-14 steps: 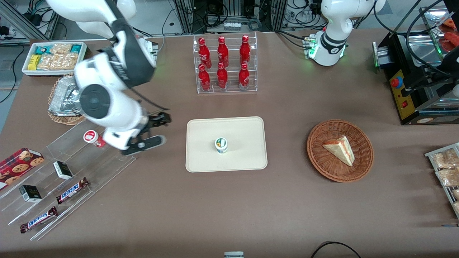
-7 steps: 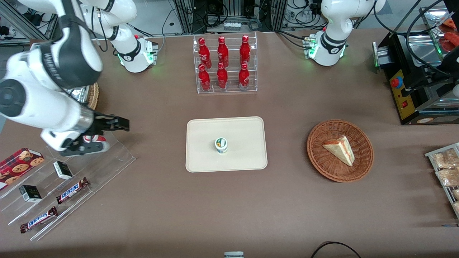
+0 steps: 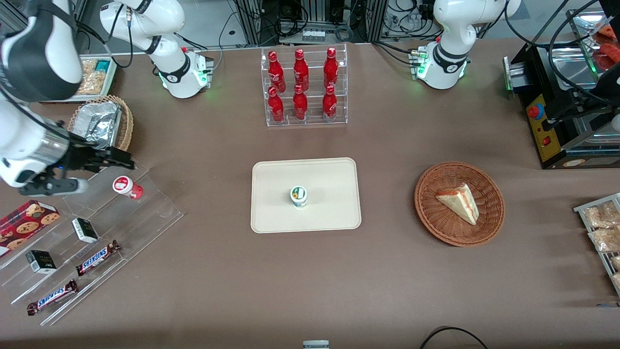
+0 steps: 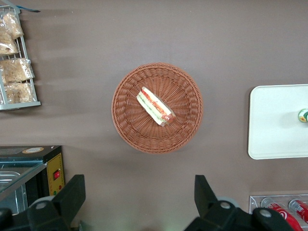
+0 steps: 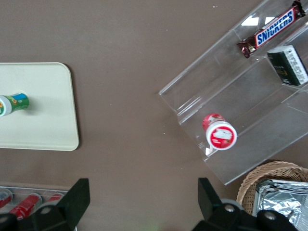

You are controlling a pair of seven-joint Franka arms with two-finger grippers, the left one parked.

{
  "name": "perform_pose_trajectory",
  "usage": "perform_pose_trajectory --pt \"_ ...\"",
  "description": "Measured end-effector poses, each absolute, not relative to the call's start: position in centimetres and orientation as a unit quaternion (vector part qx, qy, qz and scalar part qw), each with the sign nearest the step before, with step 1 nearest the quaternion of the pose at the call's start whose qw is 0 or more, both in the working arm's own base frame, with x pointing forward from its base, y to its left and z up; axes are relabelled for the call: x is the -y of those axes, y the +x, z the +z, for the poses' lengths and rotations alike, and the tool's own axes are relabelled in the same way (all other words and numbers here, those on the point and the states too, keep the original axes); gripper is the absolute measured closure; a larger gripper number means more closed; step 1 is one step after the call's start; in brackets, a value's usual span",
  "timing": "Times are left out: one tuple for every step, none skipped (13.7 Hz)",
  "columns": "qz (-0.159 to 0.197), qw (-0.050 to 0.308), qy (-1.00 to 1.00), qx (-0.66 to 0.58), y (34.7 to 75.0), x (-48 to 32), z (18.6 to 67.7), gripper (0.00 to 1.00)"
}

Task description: Place green gum on tray

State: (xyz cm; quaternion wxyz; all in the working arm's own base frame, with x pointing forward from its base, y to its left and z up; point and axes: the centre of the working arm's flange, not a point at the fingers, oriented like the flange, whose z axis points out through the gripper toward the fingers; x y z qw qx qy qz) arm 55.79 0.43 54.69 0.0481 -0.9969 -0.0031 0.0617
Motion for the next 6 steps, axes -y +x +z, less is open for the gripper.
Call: perform_pose_trajectory --pt "0.061 0.045 -0.997 0.001 55.4 0.4 55.0 0.00" --pt "0.066 0.039 -0.997 0.001 54.8 0.8 55.4 0.00" --pt "0.075 0.035 -0.997 0.001 54.2 1.0 55.8 0.00" --pt "0.083 0.033 -0.996 -0.001 53.5 1.3 56.3 0.00" --pt "0.087 0.028 -0.996 -0.004 52.9 1.8 56.9 0.00" --pt "0.085 0.018 -0.996 -0.007 52.4 2.5 57.6 0.00"
